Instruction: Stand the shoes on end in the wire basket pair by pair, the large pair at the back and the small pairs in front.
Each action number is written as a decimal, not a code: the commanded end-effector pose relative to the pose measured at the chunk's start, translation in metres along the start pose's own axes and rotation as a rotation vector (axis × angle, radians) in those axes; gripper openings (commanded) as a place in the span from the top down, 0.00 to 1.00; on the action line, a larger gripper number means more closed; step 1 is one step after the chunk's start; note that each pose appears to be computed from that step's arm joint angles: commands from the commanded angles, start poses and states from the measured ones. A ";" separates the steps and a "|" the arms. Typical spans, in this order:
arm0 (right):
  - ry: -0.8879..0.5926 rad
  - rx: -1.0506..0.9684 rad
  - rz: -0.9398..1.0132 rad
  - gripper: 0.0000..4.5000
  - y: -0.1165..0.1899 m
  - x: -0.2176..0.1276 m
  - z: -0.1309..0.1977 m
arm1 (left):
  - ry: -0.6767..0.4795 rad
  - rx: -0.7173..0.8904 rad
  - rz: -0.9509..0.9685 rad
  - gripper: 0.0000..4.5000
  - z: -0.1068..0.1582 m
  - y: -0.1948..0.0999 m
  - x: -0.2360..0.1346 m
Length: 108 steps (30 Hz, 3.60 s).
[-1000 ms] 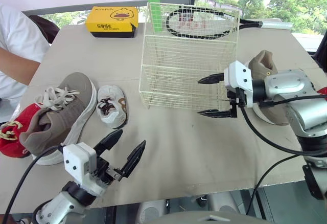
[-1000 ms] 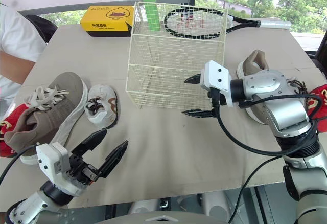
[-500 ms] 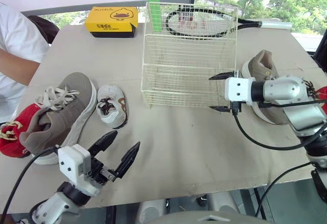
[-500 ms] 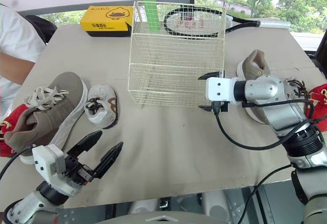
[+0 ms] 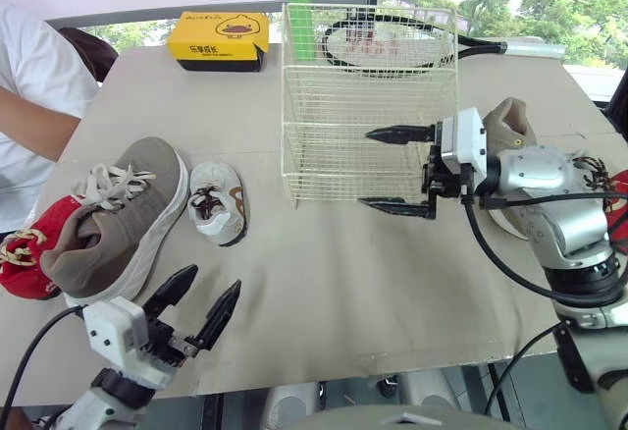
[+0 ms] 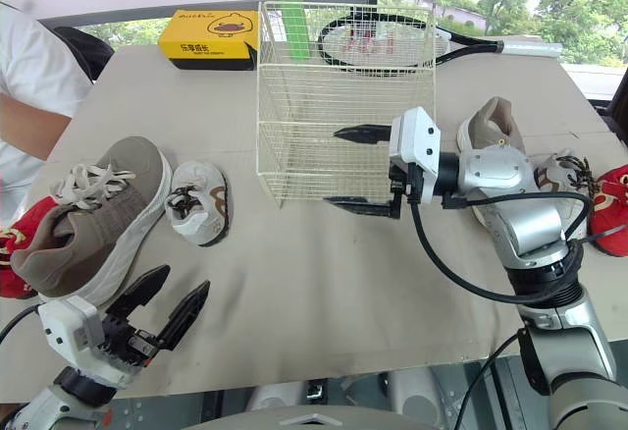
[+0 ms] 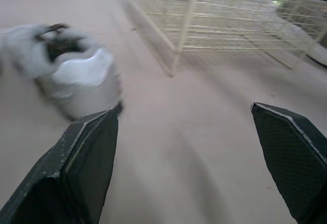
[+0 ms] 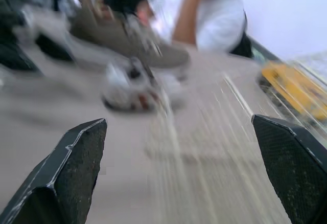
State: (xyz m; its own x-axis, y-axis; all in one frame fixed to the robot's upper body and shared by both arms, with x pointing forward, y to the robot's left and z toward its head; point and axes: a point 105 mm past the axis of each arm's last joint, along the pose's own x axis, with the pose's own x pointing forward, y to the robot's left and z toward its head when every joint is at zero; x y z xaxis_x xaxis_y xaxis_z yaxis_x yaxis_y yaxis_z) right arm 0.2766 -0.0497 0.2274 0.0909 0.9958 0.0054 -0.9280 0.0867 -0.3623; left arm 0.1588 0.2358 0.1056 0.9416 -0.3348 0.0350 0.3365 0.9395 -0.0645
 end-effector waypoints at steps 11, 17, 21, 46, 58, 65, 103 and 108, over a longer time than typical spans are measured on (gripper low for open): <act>-0.056 0.086 0.013 0.02 0.018 0.002 -0.011 | -0.040 0.004 0.130 0.00 0.011 0.026 -0.009; -0.061 0.104 0.038 0.02 0.024 -0.001 -0.005 | -0.028 0.018 0.122 0.00 0.017 0.023 0.010; -0.058 0.107 0.079 0.02 0.030 -0.002 0.002 | -0.046 -0.004 0.163 0.00 0.029 0.023 0.036; -0.127 0.121 0.197 0.02 0.040 0.015 0.013 | 0.198 0.144 0.264 0.00 0.086 0.114 -0.050; -0.066 0.111 0.160 0.00 0.042 0.008 0.008 | 0.396 0.144 0.348 0.72 0.022 0.139 -0.027; -0.060 0.106 0.138 0.00 0.035 0.008 0.007 | 0.134 0.117 0.399 0.88 0.051 0.130 -0.018; 0.659 -0.234 0.186 0.00 -0.119 0.015 0.117 | -0.552 1.318 -0.682 0.88 0.213 -0.057 0.130; 0.747 -0.126 0.221 0.20 -0.115 0.018 0.092 | -0.617 1.384 -0.677 0.88 0.218 -0.063 0.130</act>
State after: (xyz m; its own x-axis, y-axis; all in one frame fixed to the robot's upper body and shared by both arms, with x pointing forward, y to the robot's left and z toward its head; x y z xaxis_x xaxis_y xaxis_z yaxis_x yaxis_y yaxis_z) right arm 0.3600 -0.0405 0.3502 0.2012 0.7207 -0.6634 -0.9070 -0.1187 -0.4041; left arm 0.2761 0.1541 0.3029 0.4358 -0.8996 -0.0272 0.2298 0.0820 0.9698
